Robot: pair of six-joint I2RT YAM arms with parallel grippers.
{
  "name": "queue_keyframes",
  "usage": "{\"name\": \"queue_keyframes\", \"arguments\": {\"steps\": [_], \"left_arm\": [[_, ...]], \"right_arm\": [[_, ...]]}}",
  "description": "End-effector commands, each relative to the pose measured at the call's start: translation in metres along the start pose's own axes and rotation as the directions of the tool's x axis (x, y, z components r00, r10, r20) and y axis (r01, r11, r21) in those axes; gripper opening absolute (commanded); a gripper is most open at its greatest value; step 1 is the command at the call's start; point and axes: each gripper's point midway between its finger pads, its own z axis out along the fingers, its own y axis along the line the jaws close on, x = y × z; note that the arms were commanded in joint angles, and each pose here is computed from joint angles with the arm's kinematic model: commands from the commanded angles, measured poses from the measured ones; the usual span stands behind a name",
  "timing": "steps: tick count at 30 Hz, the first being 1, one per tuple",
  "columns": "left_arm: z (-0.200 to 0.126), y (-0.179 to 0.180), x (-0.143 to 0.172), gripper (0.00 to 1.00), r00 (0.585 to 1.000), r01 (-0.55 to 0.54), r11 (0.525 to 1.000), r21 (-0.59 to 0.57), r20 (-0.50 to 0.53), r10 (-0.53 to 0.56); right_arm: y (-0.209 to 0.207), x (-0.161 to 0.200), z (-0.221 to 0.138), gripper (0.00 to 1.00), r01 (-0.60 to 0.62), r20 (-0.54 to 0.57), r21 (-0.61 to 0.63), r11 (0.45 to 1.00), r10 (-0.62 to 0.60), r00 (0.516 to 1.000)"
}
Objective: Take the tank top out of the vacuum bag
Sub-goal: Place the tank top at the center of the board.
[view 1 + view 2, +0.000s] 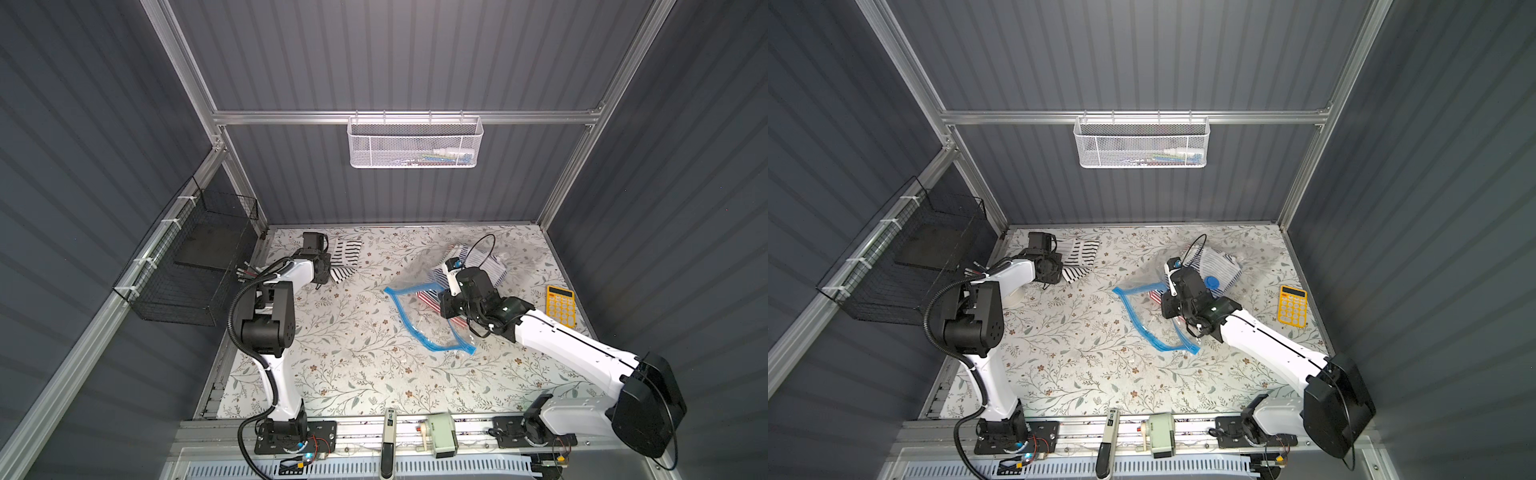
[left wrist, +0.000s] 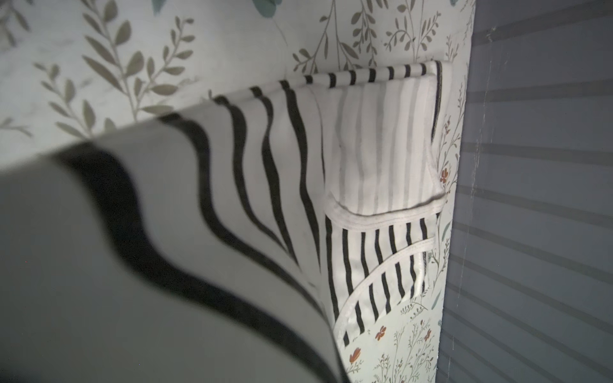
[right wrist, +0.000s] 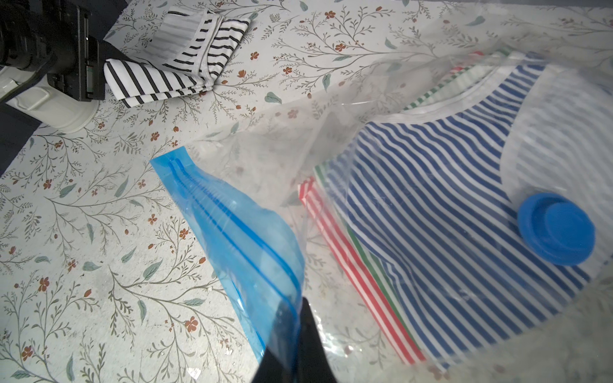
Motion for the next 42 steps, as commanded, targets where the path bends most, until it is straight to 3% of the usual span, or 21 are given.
{"name": "queue_keyframes", "arguments": {"steps": [1,6,20,21,42], "left_arm": [[0.003,0.009,0.005,0.00,1.000,0.002,0.997,-0.082,0.007,-0.001],[0.003,0.017,0.011,0.00,1.000,-0.013,0.994,-0.110,0.008,0.014],[0.007,0.044,0.022,0.27,0.999,-0.033,0.978,-0.205,-0.015,0.030],[0.010,0.059,0.025,0.28,0.999,-0.037,0.972,-0.232,-0.024,0.032],[0.002,0.092,0.041,0.43,0.996,-0.063,0.961,-0.270,-0.081,0.043]], "right_arm": [[-0.002,-0.003,-0.005,0.00,-0.010,0.028,-0.001,1.000,0.010,1.000],[-0.003,0.000,-0.008,0.00,-0.014,0.025,0.001,1.000,0.014,1.000],[-0.004,0.002,-0.012,0.00,-0.032,0.032,-0.007,0.999,0.032,0.999],[-0.003,0.003,-0.012,0.00,-0.033,0.031,-0.008,0.999,0.033,0.999],[-0.003,0.001,-0.021,0.00,-0.052,0.049,-0.020,0.998,0.052,0.997]]}}
